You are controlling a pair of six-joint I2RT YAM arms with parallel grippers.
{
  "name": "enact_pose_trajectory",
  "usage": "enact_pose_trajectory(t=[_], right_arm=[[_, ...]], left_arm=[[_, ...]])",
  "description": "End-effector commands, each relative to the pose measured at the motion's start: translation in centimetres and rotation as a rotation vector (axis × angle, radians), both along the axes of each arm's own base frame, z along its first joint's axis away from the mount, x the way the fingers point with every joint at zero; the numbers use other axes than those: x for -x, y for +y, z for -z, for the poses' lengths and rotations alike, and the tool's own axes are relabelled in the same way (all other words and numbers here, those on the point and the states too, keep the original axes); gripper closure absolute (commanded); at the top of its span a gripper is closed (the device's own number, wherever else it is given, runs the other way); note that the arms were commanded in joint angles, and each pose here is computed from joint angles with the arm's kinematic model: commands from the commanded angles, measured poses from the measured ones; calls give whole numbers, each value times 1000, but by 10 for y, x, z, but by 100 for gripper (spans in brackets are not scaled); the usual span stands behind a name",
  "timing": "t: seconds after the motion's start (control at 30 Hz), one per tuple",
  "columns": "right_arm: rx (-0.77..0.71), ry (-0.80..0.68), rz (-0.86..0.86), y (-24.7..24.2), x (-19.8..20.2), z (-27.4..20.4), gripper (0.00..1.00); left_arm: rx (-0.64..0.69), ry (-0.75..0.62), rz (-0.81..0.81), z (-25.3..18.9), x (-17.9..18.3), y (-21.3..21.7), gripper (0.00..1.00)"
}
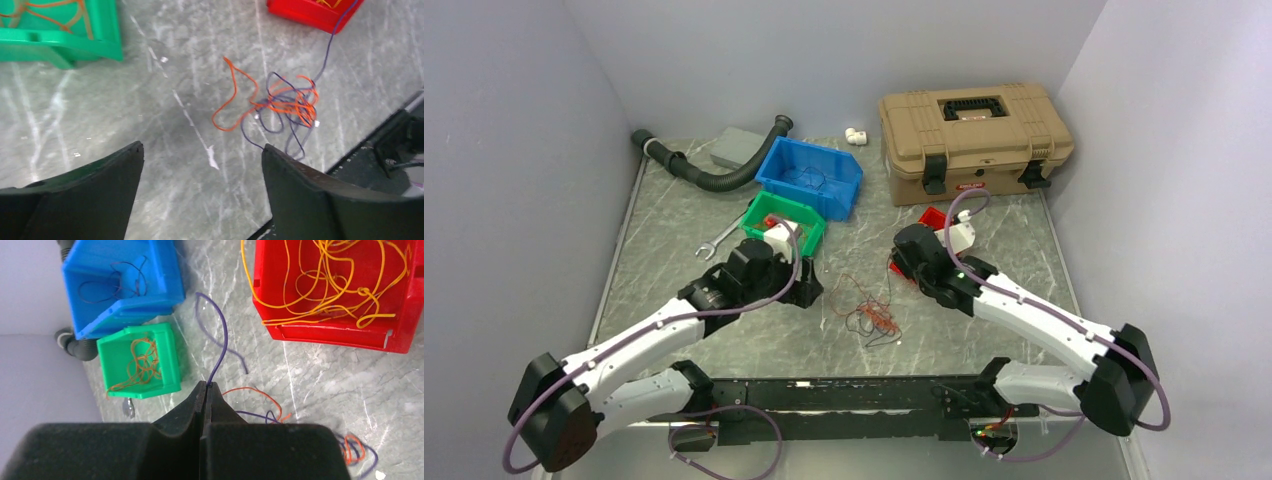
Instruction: Untangle the cables
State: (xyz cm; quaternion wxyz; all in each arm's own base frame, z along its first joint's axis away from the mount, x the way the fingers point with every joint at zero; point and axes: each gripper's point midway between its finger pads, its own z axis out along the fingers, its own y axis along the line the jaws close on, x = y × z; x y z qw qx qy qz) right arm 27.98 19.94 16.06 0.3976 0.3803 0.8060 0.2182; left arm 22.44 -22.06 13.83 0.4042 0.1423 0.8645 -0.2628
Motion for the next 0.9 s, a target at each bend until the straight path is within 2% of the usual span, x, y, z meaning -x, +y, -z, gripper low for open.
enact_pose_trajectory(t=[0.0,0.43,0.47,0.5,0.6,0.77,0.87], right_arm=[[25,-73,-17,-10,0,-31,100],[-17,-83,-32,-11,6,-37,100],[-16,-82,-23,-13,7,-38,100],[-11,-77,-10,-17,8,-37,100],[21,-70,36,-35,10,-39,100],[108,-86,178,-91,16,-53,100],[145,-121,267,-121,24,-62,100]], left_arm=[[72,-10,154,-10,1,-34,3],[35,123,246,37,-36,-100,13],[21,146,248,46,-38,-105,18],[5,166,239,54,-41,-109,32],[-87,219,109,72,-51,-92,100],[-106,56,-94,18,-54,-28,100],[-130,43,-227,-11,-50,26,100]])
